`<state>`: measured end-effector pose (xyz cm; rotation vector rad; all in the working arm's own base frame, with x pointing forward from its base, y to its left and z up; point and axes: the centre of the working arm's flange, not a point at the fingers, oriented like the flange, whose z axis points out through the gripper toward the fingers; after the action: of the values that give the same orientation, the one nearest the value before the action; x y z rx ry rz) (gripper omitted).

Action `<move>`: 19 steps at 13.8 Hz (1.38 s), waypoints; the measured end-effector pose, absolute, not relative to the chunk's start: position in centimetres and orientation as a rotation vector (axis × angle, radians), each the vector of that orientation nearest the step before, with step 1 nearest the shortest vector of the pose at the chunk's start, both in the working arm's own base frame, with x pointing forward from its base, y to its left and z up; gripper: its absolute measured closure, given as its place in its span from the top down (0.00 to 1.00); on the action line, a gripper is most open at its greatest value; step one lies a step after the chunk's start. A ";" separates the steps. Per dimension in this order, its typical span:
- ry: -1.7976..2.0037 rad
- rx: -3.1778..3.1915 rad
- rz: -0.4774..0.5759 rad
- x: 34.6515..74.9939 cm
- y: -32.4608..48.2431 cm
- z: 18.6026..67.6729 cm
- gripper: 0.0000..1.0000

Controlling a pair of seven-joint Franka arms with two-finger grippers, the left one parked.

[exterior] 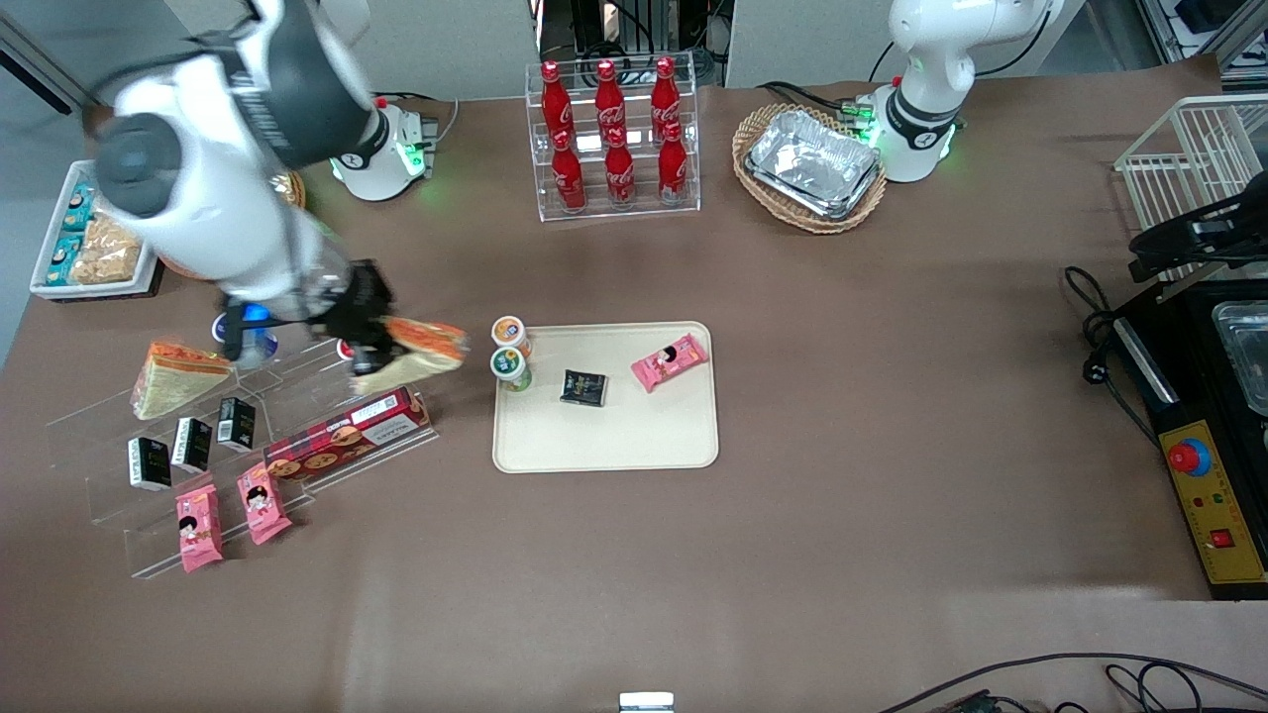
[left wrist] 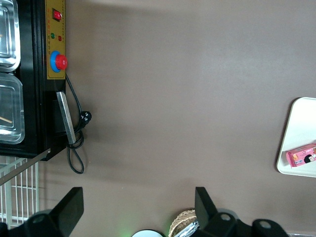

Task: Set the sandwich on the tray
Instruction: 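Carry the held sandwich over the cream tray with the right gripper, then lower the sandwich onto the tray beside the black tissue pack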

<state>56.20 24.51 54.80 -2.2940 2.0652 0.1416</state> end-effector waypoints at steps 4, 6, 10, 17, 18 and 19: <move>2.137 -2.187 0.052 55.2 33.8 50.2 0.19; 2.131 -2.185 0.003 54.9 37.4 46.6 0.19; 2.113 -2.188 -0.052 55.1 42.0 37.9 0.19; 2.110 -2.146 -0.056 55.5 44.3 29.8 0.19; 2.113 -2.146 -0.059 55.5 44.3 29.2 0.19; 2.121 -2.144 -0.058 55.4 44.4 28.7 0.19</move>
<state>55.44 44.37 28.66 -2.1441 2.1207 -0.0581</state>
